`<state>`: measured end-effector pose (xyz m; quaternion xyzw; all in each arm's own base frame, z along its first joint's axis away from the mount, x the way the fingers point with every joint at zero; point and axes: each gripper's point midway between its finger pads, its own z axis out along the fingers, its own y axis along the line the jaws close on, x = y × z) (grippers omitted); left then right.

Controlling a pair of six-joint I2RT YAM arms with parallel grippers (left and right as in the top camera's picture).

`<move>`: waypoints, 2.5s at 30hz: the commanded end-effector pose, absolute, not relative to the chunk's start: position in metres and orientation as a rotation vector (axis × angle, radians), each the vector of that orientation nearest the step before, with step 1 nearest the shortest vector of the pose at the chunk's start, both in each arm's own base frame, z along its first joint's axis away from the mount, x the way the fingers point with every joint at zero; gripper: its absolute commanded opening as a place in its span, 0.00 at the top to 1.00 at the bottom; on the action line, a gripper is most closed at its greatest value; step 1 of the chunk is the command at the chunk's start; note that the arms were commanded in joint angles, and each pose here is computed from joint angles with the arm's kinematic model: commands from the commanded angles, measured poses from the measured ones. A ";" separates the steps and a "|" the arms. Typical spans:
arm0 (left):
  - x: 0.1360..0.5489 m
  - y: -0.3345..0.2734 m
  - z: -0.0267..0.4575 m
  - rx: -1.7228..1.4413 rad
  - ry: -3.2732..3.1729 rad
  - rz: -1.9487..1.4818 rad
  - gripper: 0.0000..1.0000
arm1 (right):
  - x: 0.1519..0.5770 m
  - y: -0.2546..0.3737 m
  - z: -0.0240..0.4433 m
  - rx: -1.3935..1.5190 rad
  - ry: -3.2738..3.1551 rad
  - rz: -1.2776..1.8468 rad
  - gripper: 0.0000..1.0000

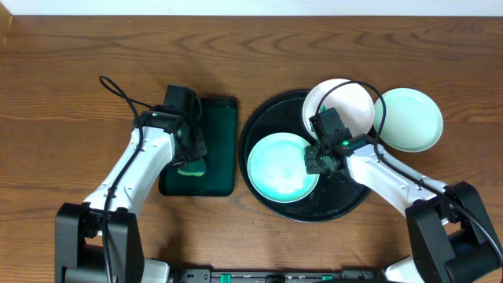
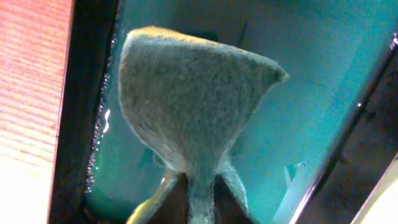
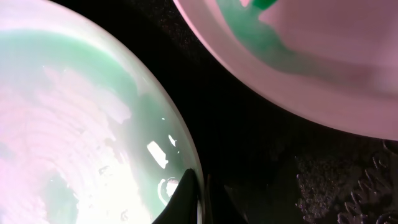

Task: Clean dirty plates on tray and stack at the side
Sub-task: 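Move the sponge with the left gripper back into the green basin, then release the sponge and withdraw the left gripper to the left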

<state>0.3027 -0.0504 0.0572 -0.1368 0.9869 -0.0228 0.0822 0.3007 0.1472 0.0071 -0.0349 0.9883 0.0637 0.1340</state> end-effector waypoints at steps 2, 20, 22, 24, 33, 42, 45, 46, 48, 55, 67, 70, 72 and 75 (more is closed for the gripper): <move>0.301 -0.046 0.058 -0.397 2.947 -0.041 0.67 | 0.298 0.151 0.003 -0.112 2.871 0.194 0.99; 0.335 0.029 0.124 -0.811 2.633 -0.089 0.30 | 0.298 0.151 0.003 -0.111 2.873 0.194 0.72; 0.333 0.044 0.126 -0.866 2.608 -0.079 0.30 | 0.298 0.151 0.003 -0.111 2.873 0.194 0.71; 0.330 0.053 0.126 -0.905 2.598 -0.070 0.22 | 0.298 0.151 0.003 -0.111 2.873 0.194 0.70; 0.325 0.059 0.124 -0.935 2.606 -0.061 0.21 | 0.297 0.154 0.003 -0.106 2.879 0.221 0.59; 0.325 0.059 0.124 -0.935 2.606 -0.061 0.20 | 0.293 0.152 0.002 -0.082 2.898 0.214 0.68; 0.325 0.059 0.124 -0.935 2.606 -0.061 0.20 | 0.290 0.150 0.001 -0.044 2.912 0.212 0.71; 0.325 0.059 0.124 -0.935 2.606 -0.061 0.20 | 0.290 0.150 0.001 -0.044 2.913 0.211 0.73; 0.325 0.059 0.124 -0.935 2.606 -0.061 0.20 | 0.289 0.150 0.001 -0.043 2.914 0.210 0.74; 0.325 0.059 0.124 -0.935 2.606 -0.061 0.20 | 0.285 0.148 -0.005 -0.006 2.923 0.210 0.80; 0.325 0.059 0.124 -0.935 2.605 -0.061 0.20 | 0.287 0.146 0.010 -0.001 2.949 0.190 0.99; 0.325 0.059 0.124 -0.935 2.606 -0.061 0.20 | 0.289 0.145 0.022 0.001 2.955 0.170 0.99; 0.325 0.059 0.124 -0.935 2.606 -0.061 0.20 | 0.292 0.143 0.029 0.004 2.954 0.146 0.99; 0.325 0.059 0.124 -0.935 2.606 -0.061 0.20 | 0.296 0.138 0.040 0.010 2.941 0.095 0.99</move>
